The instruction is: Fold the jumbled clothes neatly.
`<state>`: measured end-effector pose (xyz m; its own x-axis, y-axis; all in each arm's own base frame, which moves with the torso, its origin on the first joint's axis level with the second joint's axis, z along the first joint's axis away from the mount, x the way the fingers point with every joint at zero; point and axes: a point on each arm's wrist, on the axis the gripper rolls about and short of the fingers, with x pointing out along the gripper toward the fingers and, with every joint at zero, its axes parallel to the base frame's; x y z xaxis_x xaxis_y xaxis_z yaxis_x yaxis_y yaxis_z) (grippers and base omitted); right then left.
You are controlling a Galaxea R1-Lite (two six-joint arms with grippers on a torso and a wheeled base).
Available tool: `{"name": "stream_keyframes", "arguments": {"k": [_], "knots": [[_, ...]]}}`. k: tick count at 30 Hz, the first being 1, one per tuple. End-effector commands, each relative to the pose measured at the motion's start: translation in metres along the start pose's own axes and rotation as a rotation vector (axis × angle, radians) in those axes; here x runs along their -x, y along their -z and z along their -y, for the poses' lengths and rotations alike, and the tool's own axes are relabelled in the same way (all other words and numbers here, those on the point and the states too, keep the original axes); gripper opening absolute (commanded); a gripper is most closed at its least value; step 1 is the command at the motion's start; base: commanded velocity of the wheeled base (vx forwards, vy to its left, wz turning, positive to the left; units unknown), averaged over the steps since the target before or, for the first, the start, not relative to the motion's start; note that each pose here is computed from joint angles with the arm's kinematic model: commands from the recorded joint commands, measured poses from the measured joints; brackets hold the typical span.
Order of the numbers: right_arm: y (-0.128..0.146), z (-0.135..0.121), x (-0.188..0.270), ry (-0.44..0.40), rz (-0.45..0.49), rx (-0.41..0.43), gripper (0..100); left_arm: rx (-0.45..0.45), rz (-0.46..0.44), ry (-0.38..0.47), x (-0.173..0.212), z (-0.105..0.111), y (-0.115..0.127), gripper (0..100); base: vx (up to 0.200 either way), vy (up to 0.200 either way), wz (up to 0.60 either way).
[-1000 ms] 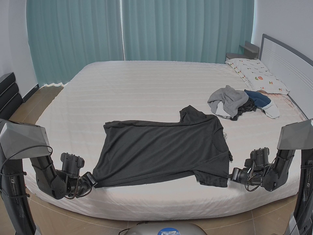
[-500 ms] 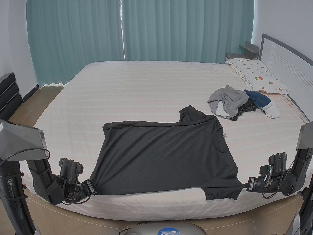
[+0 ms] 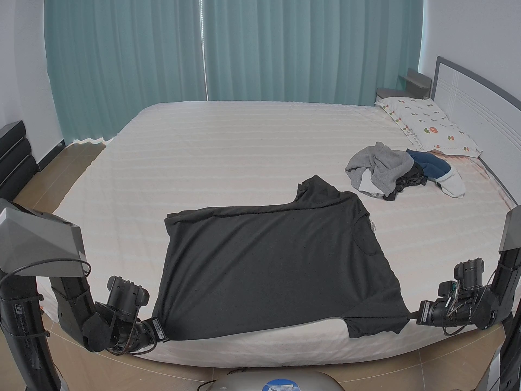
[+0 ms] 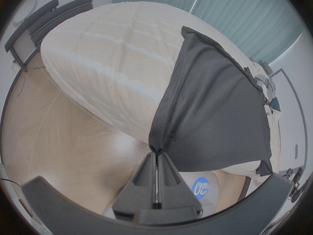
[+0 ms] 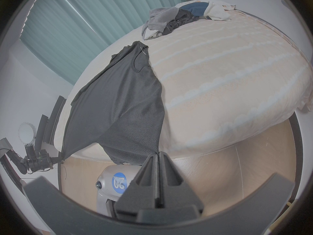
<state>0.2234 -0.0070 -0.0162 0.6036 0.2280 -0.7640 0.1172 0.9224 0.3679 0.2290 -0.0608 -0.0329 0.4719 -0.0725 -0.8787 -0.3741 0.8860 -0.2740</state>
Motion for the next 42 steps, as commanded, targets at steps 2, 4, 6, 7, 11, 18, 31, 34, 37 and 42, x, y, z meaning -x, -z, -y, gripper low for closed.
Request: {"name": "stream_keyframes", "arguments": {"k": [2,4,6,7,11,18,31,34,37,42], "knots": [[0.005,0.002,-0.004,0.006,-0.028,-0.007,0,-0.018,-0.013,0.001,0.0,0.003,0.004,0,0.0,0.0,0.0],[0.007,0.004,-0.008,0.011,-0.042,-0.013,0,-0.02,-0.014,0.002,0.0,0.004,0.004,0,0.0,0.0,0.0],[0.007,0.005,-0.01,0.011,-0.042,-0.013,0,-0.02,-0.014,0.002,0.0,0.004,0.004,0,0.0,0.0,0.0],[0.007,0.005,-0.01,0.011,-0.042,-0.013,0,-0.021,-0.013,0.003,0.0,0.004,0.004,0,0.0,0.0,0.0],[0.008,0.004,-0.014,0.006,-0.049,-0.007,0,-0.023,-0.008,0.01,-0.001,0.006,0.003,0,0.0,0.0,0.0],[0.001,0.002,-0.015,-0.006,-0.019,-0.012,100,-0.026,-0.004,0.015,-0.001,0.008,0.002,100,0.0,0.0,0.0],[-0.018,-0.011,0.002,-0.193,0.066,-0.24,100,-0.013,0.111,0.087,0.028,0.01,-0.019,100,0.0,0.0,0.0],[-0.024,-0.013,-0.001,-0.233,0.065,-0.32,100,-0.011,0.121,0.092,0.029,0.01,-0.021,100,0.0,0.0,0.0],[-0.028,-0.013,-0.002,-0.257,0.063,-0.395,100,-0.003,0.121,0.088,0.028,0.009,-0.022,100,0.0,0.0,0.0],[-0.027,-0.01,-0.013,-0.262,0.036,-0.453,100,0.022,0.13,0.088,0.027,0.005,-0.027,100,0.0,0.12,0.0]]}}
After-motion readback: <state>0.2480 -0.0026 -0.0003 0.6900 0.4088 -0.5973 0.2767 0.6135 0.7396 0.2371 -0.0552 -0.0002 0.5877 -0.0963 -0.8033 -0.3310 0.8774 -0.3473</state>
